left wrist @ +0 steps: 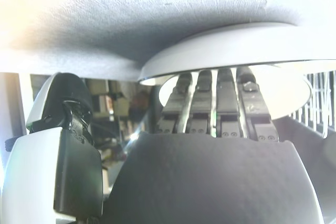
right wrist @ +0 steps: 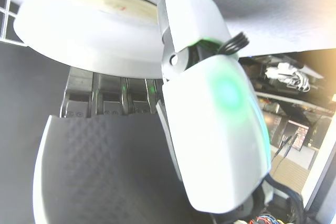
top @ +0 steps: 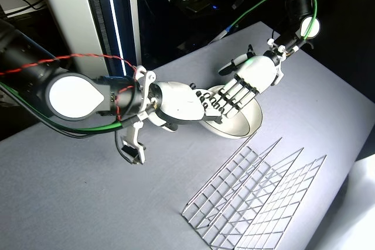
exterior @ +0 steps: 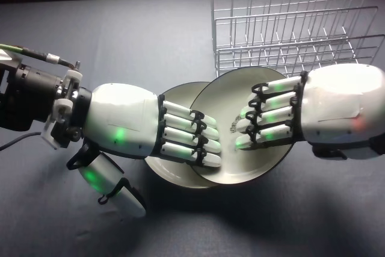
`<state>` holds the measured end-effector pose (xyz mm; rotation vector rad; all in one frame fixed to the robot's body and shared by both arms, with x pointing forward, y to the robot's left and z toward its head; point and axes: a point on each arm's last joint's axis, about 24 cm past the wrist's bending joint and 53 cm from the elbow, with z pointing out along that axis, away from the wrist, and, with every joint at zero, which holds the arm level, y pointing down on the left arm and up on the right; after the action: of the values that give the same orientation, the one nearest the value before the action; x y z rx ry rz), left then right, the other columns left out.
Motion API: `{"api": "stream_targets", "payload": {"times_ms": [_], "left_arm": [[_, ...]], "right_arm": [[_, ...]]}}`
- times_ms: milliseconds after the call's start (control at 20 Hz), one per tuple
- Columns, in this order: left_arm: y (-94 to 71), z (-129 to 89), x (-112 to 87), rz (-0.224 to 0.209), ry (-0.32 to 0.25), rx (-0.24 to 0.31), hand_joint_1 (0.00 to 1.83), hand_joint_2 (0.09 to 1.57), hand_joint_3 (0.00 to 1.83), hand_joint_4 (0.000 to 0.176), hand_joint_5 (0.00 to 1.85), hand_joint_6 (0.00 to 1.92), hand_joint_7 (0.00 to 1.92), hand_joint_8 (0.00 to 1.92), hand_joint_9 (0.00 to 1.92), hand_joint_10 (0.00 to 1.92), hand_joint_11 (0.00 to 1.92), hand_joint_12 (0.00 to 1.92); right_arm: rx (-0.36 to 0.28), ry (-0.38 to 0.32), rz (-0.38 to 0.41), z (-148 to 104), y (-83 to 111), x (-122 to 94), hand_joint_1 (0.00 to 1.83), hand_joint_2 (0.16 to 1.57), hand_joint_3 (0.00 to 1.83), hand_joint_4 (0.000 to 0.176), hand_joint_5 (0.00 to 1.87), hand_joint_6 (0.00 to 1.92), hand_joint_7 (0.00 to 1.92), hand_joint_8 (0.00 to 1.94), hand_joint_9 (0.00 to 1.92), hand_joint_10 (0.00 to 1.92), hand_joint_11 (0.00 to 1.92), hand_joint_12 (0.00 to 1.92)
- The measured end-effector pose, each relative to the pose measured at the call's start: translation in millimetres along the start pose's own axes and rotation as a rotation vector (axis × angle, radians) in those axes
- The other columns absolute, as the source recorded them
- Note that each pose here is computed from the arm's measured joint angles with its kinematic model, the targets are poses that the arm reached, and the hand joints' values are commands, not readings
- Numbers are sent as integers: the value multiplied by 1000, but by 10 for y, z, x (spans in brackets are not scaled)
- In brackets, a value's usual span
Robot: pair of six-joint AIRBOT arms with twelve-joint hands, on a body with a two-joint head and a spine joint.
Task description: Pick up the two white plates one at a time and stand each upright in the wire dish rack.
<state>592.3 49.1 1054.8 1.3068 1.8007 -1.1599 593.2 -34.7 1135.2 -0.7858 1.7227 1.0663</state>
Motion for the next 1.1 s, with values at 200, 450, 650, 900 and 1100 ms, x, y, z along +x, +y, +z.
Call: {"api": "stream_targets", "payload": {"times_ms": [200, 450, 650, 900, 1100], "left_arm": [[-1, -9, 12, -7, -2, -1, 0, 1178, 0, 0, 0, 0, 0, 0, 0, 0, 0, 0], [2, -18, 17, -8, -1, -2, 0, 1173, 0, 0, 0, 0, 0, 0, 0, 0, 0, 0], [3, -18, 16, -8, -2, -2, 0, 1164, 0, 0, 0, 0, 0, 0, 0, 0, 0, 0], [3, -18, 18, -8, -1, -2, 0, 1163, 0, 0, 0, 0, 0, 0, 0, 0, 0, 0], [6, -25, 24, -10, -2, -4, 0, 1165, 0, 0, 0, 0, 0, 0, 0, 0, 0, 0]], "right_arm": [[-8, -9, 5, 79, -33, -3, 1393, 1049, 0, 0, 432, 12, 422, 12, 378, 22, 0, 984], [-18, -14, 6, 166, -20, -6, 1375, 1026, 0, 0, 566, 19, 562, 14, 519, 36, 58, 1121], [-29, -28, 18, 209, 12, -38, 1350, 1032, 0, 0, 727, 18, 740, 13, 699, 41, 227, 1102], [-19, -27, 11, 233, -56, -33, 1326, 1044, 1, 0, 815, 25, 860, 28, 827, 66, 403, 1114], [-54, -50, 6, 241, 27, -103, 1383, 1073, 1, 0, 1031, 879, 1073, 696, 1013, 1127, 831, 1276]]}}
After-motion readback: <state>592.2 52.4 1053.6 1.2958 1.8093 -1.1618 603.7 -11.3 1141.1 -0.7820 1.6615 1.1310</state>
